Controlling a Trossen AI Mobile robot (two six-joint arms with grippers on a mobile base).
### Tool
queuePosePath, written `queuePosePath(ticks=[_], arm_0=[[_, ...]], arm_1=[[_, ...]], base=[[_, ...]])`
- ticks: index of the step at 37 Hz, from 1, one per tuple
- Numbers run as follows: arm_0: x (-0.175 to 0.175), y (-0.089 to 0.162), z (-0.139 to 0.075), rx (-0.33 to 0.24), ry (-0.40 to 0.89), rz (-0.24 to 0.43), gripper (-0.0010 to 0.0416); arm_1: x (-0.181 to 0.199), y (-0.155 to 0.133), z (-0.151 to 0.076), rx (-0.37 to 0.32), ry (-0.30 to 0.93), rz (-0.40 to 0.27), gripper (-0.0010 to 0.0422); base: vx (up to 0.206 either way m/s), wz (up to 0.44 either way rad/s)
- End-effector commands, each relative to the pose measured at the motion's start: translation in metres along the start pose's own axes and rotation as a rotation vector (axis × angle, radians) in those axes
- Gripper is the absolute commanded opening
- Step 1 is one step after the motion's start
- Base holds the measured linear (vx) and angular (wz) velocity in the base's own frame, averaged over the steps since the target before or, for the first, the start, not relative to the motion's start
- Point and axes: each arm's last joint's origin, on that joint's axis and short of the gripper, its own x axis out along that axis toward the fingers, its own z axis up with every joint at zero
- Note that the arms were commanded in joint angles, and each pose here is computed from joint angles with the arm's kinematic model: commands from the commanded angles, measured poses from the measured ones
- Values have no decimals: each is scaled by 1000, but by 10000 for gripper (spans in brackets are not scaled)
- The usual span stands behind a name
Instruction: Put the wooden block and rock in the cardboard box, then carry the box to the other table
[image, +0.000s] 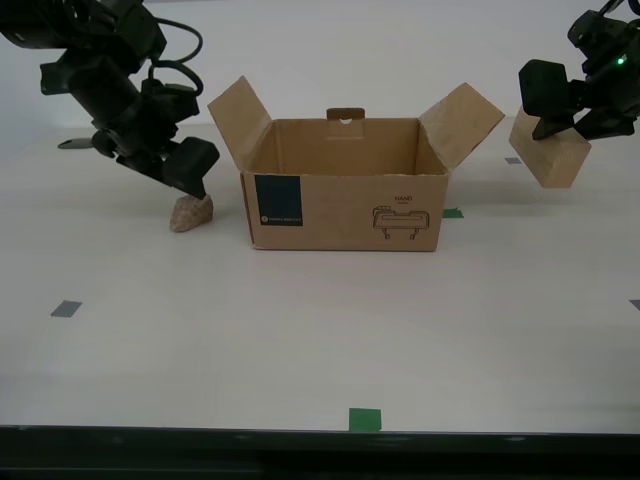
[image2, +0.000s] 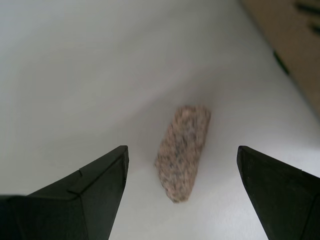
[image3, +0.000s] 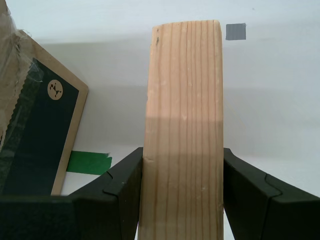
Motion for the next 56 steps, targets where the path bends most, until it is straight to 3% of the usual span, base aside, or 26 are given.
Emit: queuePosePath(ticks=[1,6,18,47,56], arm_0=[[0,0,0,0,-3,0,-1],[0,0,0,1,1,-1,-1],[0,0,-3,4,16,-2,-1],[0,0,-3,4,16,-2,-1],[0,0,-3,5,17,-2,-1]], arm_1=[[13,0,-3,6,82,-32,293],[26,2,-4,5,125,-48,293],[22,8,15,11,76,-30,293],[27,4,5,8,98,-40,291],[28,4,5,-4,99,-40,213]], base=[[0,0],[0,0],[0,0],[0,0],[0,0]])
